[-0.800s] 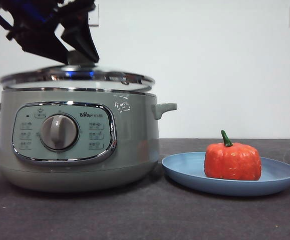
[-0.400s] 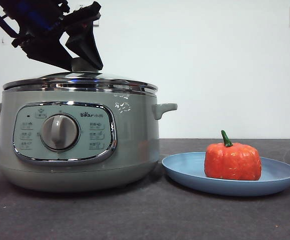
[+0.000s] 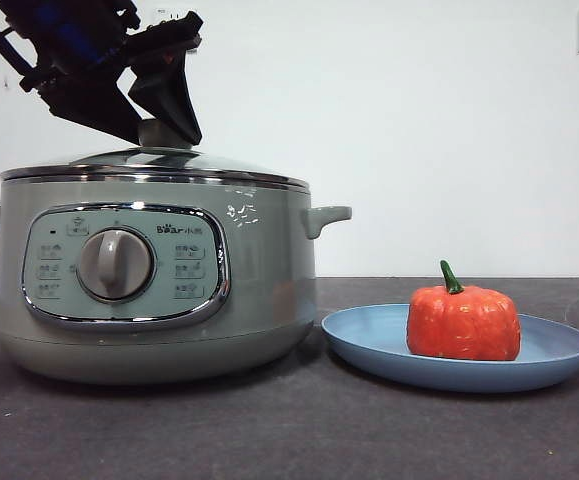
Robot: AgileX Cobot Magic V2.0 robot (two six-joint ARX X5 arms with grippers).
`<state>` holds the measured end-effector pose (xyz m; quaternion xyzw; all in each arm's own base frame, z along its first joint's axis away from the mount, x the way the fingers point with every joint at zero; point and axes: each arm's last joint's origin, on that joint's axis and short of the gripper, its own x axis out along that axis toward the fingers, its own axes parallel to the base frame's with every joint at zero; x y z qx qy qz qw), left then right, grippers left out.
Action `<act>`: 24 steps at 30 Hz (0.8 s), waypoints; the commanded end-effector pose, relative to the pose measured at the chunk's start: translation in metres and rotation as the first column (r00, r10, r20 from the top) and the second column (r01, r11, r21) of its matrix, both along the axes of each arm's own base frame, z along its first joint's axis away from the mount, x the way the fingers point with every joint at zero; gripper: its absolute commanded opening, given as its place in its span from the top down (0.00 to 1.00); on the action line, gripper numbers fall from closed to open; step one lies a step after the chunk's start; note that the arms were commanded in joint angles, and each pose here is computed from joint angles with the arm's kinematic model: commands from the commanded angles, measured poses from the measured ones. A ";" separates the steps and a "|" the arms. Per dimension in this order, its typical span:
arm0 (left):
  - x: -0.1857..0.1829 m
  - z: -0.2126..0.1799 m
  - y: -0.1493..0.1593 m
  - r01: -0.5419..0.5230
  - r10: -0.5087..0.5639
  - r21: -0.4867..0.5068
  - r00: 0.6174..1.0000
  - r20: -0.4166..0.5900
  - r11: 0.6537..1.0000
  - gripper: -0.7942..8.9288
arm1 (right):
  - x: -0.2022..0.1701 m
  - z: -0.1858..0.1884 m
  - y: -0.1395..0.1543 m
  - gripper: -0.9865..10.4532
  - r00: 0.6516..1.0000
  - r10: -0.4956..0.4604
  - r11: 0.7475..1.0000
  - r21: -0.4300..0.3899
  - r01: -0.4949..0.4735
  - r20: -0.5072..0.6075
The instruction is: Take the pumpkin out from the steamer,put the pumpkin in the blue plate,close the lid
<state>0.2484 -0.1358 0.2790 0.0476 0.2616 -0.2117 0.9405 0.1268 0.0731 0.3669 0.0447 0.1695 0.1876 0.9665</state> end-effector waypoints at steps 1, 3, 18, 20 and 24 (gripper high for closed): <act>0.002 -0.008 0.002 -0.028 0.029 0.036 0.999 -0.025 0.999 0.86 | 0.001 -0.003 0.000 0.47 1.000 -0.006 1.000 0.005 0.006 -0.008; 0.002 -0.008 0.002 -0.027 0.028 0.036 0.999 -0.025 0.999 0.70 | 0.001 -0.003 0.000 0.47 1.000 -0.006 1.000 0.005 0.006 -0.008; -0.019 0.017 0.013 -0.043 0.044 -0.026 0.999 0.011 0.999 0.54 | 0.000 -0.006 0.000 0.48 1.000 0.005 0.999 -0.045 -0.006 -0.024; -0.030 0.026 0.019 -0.037 0.038 -0.036 0.999 0.024 0.999 0.60 | 0.000 -0.007 0.000 0.53 1.000 0.019 0.996 -0.086 -0.020 -0.014; -0.053 0.044 0.029 0.027 -0.023 -0.075 0.999 0.049 0.997 0.94 | 0.003 -0.007 0.002 0.82 0.999 0.040 0.990 -0.136 -0.038 0.009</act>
